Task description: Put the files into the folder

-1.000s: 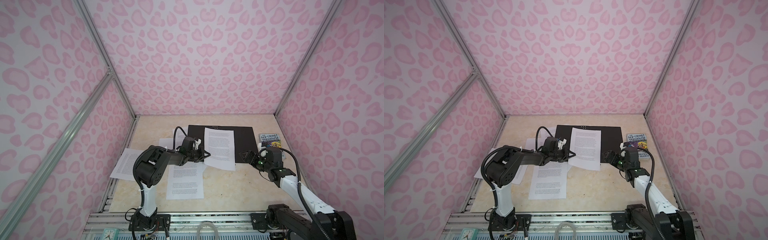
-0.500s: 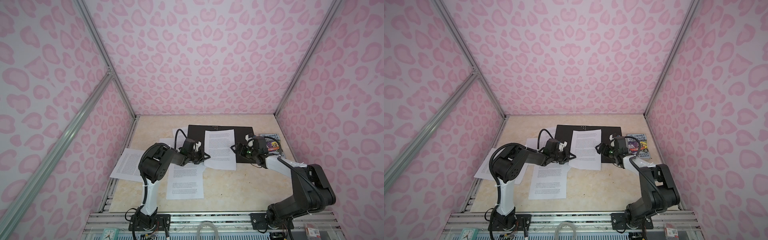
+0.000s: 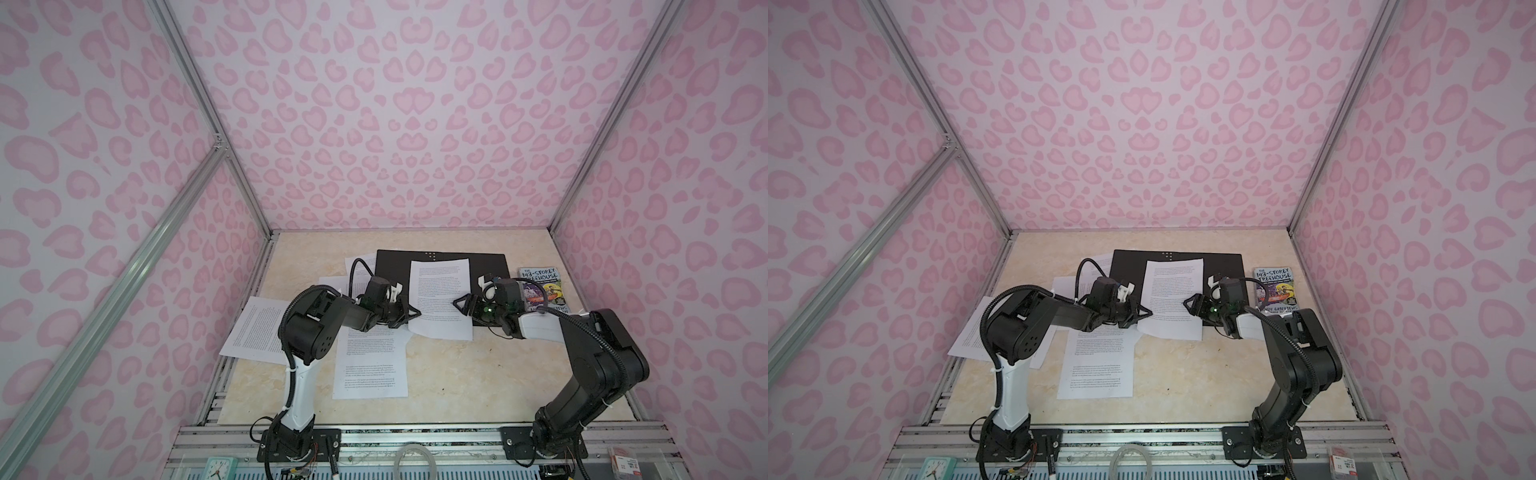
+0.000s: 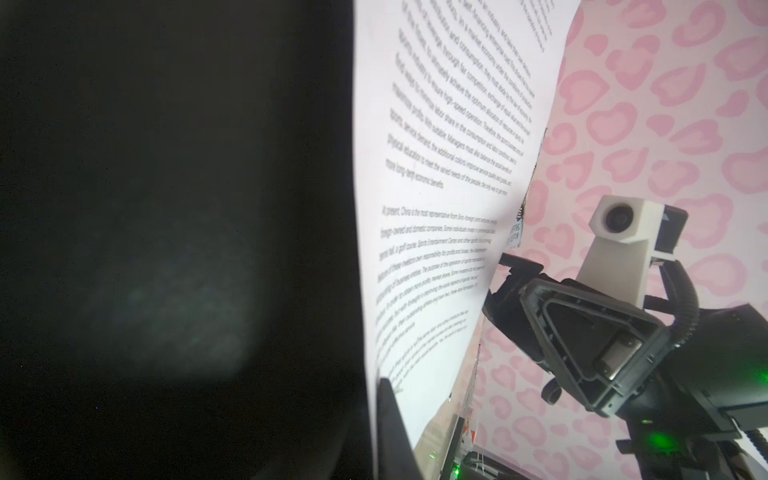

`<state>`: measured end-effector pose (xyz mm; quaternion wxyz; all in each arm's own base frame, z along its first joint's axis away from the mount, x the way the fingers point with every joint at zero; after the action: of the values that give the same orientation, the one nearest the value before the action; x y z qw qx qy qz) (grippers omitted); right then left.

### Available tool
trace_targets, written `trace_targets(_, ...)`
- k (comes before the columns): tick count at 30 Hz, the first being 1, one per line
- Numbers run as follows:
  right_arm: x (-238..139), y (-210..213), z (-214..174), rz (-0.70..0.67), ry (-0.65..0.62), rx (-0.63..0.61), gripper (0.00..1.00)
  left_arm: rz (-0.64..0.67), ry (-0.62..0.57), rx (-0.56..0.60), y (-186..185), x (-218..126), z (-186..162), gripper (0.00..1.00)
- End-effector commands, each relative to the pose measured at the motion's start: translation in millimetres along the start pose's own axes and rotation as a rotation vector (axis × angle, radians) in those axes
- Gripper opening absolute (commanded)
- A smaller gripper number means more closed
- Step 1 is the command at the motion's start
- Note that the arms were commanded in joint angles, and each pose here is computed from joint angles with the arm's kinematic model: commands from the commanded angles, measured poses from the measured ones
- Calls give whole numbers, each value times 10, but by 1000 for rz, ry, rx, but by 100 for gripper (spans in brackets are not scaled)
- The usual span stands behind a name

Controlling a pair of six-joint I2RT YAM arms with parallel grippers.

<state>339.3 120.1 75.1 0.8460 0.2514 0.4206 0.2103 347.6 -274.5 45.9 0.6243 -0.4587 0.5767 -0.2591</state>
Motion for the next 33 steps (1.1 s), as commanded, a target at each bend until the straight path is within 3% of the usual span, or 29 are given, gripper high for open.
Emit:
trace_targets(1, -3, -24, -145, 23, 25, 45, 68, 47, -22, -16, 114, 29, 19, 3)
trace_targets(20, 19, 17, -122, 58, 25, 21, 29, 56, -12, -23, 147, 52, 22, 3)
trace_targets(25, -15, 35, -112, 55, 28, 19, 14, 56, -12, -21, 140, 47, 27, 4)
trace_targets(29, -78, 55, -93, 30, 32, 7, 0, 47, -6, -13, 108, 41, 32, 12)
trace_targets(33, -164, 106, -44, 8, 37, -16, 0, 15, -7, 31, -21, -9, 24, 27)
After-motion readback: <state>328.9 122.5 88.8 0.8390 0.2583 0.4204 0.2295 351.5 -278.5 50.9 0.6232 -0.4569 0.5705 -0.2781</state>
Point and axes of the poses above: each gripper's point midway between its finger pads, its own x axis out along the fingers, its own y axis along the line the jaws close on, z = x × y, the point moved 6 cm from there along -x, back along the fingers, and after that the axes turned 9 degrees about -x, right-handed, at the moved point
